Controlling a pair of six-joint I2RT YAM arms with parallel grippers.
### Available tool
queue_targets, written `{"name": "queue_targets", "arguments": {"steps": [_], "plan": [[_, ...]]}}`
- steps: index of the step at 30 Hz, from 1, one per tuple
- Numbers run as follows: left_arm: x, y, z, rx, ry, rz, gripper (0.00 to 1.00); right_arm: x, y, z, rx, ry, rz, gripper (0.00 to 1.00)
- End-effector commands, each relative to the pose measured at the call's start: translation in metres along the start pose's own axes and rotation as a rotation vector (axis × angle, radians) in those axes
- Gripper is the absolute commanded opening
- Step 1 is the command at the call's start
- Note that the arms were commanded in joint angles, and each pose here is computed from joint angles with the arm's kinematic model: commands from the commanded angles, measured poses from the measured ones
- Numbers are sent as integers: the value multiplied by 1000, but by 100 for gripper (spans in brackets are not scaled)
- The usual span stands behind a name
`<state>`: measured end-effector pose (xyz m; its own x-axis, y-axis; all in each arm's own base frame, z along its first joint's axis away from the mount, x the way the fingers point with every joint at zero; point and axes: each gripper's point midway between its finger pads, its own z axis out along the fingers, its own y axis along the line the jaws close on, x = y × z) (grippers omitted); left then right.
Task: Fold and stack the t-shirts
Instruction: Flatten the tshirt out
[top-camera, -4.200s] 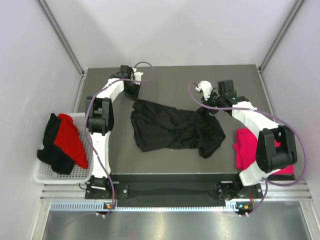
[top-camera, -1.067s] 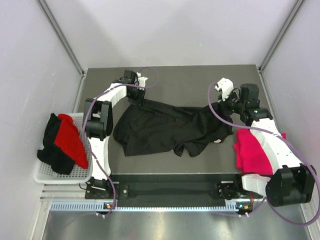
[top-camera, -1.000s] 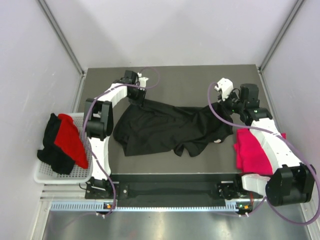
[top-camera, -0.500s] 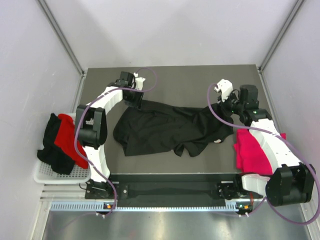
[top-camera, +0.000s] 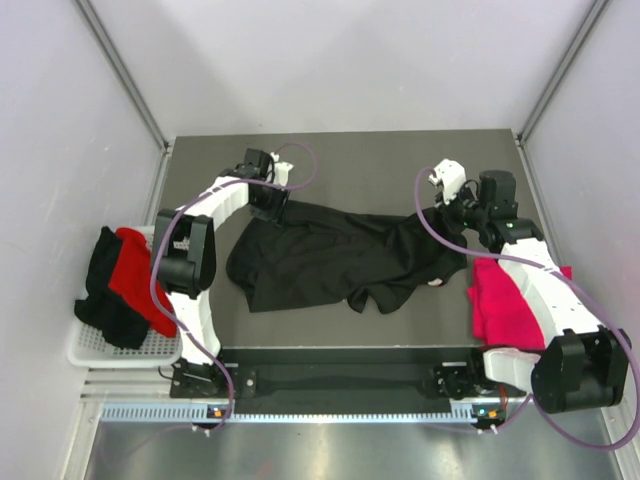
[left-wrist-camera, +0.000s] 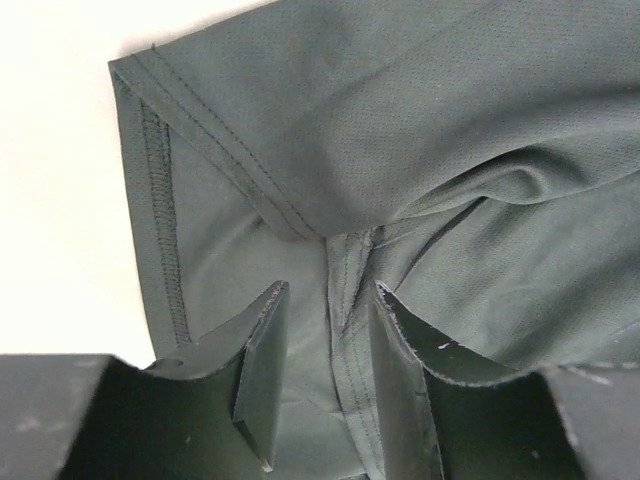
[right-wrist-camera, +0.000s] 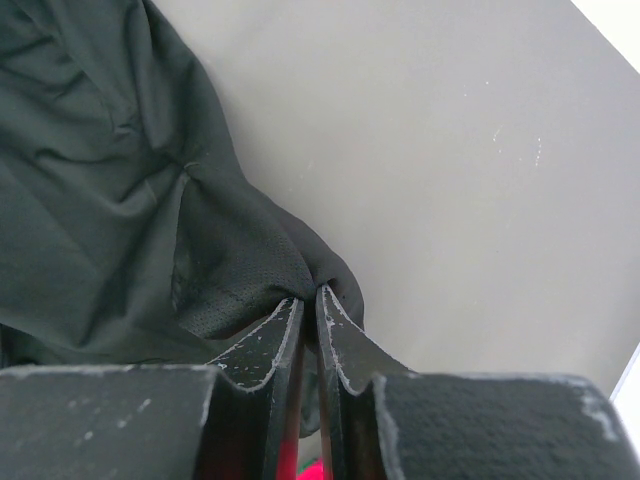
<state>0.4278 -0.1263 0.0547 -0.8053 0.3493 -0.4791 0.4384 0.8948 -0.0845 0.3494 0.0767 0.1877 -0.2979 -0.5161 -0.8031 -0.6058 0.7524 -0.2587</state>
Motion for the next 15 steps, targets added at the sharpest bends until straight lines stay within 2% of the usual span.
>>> {"name": "queue_targets", "arguments": {"steps": [1,15], "plan": [[-8,3,1,-13,-8,9,41,-14,-7,-5,27,-59,-16,9],[-9,-3,23,1,51,32,33,-6,-6,-2,32,-45,-21,8]]}}
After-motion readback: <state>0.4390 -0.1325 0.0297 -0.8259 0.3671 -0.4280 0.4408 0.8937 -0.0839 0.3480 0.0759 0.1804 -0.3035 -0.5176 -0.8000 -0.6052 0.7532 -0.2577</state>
